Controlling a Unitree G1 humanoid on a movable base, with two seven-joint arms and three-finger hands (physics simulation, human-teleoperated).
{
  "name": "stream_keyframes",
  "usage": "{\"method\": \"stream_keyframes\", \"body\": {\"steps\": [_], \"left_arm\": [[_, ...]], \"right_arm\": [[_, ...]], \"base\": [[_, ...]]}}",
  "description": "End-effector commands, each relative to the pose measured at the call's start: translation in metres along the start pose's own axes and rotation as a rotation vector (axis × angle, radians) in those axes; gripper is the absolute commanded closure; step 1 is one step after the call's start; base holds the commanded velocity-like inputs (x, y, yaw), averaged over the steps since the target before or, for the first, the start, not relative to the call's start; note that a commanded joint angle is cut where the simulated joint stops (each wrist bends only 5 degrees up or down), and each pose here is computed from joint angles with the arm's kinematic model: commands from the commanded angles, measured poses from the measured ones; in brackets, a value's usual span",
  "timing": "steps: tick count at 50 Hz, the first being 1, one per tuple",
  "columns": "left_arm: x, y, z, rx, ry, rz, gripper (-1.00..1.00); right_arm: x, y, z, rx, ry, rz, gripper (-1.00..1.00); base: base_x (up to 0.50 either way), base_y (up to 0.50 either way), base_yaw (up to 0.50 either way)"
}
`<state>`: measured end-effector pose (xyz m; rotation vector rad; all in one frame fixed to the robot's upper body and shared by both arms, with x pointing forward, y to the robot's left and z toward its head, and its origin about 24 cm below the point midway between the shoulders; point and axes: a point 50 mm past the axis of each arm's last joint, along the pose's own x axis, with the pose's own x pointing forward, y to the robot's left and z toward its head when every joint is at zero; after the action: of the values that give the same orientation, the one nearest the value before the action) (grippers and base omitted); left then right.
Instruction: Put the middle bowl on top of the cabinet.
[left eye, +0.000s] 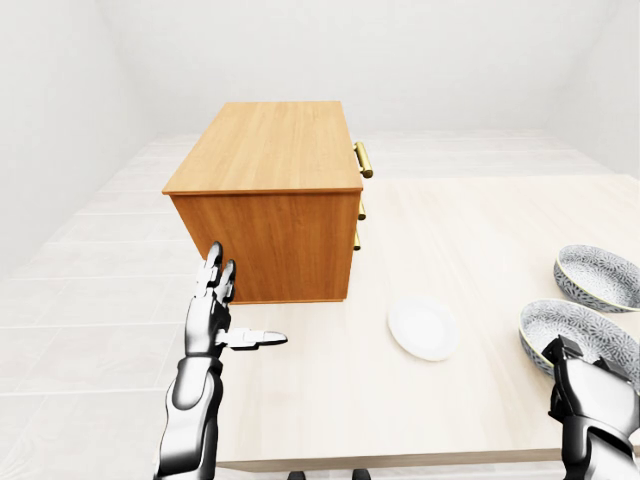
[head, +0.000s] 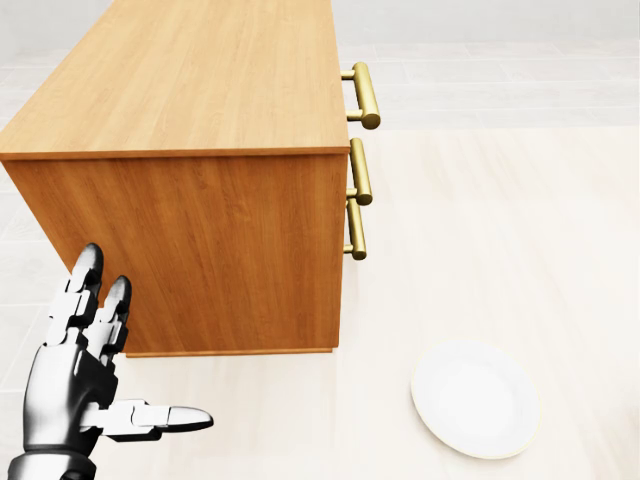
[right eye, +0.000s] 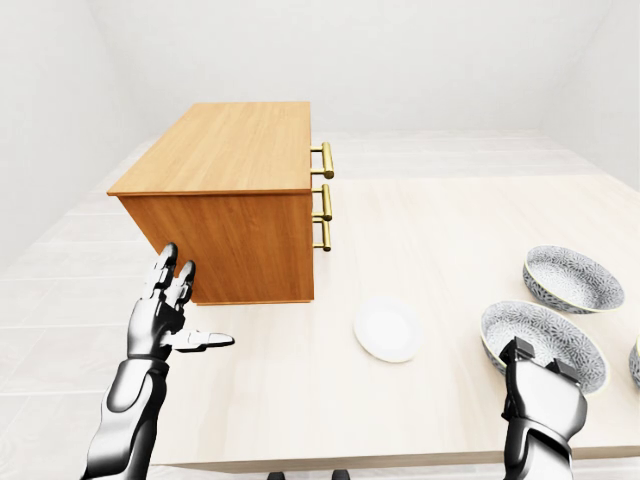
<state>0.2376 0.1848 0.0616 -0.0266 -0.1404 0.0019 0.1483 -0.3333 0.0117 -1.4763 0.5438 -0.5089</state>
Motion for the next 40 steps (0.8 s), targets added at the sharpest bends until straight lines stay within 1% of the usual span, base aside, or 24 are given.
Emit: {"method": "stream_keyframes", "body": {"steps": [1, 12, 19, 27, 29, 32, 33, 35, 38, 40], "left_arm": [[0.023, -0.002, -0.007, 0.012, 0.024, 0.027, -1.0], [0.022, -0.002, -0.002, 0.014, 0.002, 0.024, -1.0], [0.023, -0.002, -0.001, 0.013, -0.001, 0.024, -1.0], [0.023, -0.001, 0.001, 0.01, -0.004, 0.026, -1.0], [0.023, 0.0, 0.0, 0.009, -0.005, 0.026, -1.0], [0.023, 0.001, 0.001, 0.005, -0.006, 0.028, -1.0], [0.023, 0.002, 0.002, 0.003, -0.007, 0.029, -1.0], [0.022, 0.002, 0.002, 0.002, -0.008, 0.03, -1.0], [0.022, 0.004, 0.002, 0.0, -0.008, 0.032, -1.0], [0.02, 0.004, 0.003, -0.001, -0.011, 0.032, -1.0]], "right_arm": [[-0.002, -0.004, 0.001, 0.008, -0.006, -0.013, 1.0], [-0.005, -0.023, 0.002, 0.028, -0.013, -0.048, 1.0], [-0.008, -0.05, 0.009, 0.074, -0.047, -0.115, 1.0], [-0.01, -0.064, 0.016, 0.091, -0.075, -0.14, 1.0], [-0.01, -0.067, 0.018, 0.099, -0.082, -0.144, 1.0], [-0.008, -0.072, 0.022, 0.144, -0.093, -0.111, 1.0], [-0.007, -0.075, 0.024, 0.137, -0.099, -0.122, 1.0], [-0.008, -0.078, 0.028, 0.169, -0.13, -0.081, 1.0], [-0.007, -0.093, 0.035, 0.178, -0.15, -0.127, 1.0], [-0.006, -0.101, 0.04, 0.194, -0.172, -0.128, 1.0]], "base": [[0.0, 0.0, -0.01], [0.01, 0.0, 0.0], [0.0, 0.0, 0.0], [0.01, 0.0, 0.0], [0.0, 0.0, 0.0], [0.01, 0.0, 0.0], [0.02, 0.0, 0.0], [0.0, 0.0, 0.0], [0.01, 0.0, 0.0], [0.01, 0.0, 0.0]]}}
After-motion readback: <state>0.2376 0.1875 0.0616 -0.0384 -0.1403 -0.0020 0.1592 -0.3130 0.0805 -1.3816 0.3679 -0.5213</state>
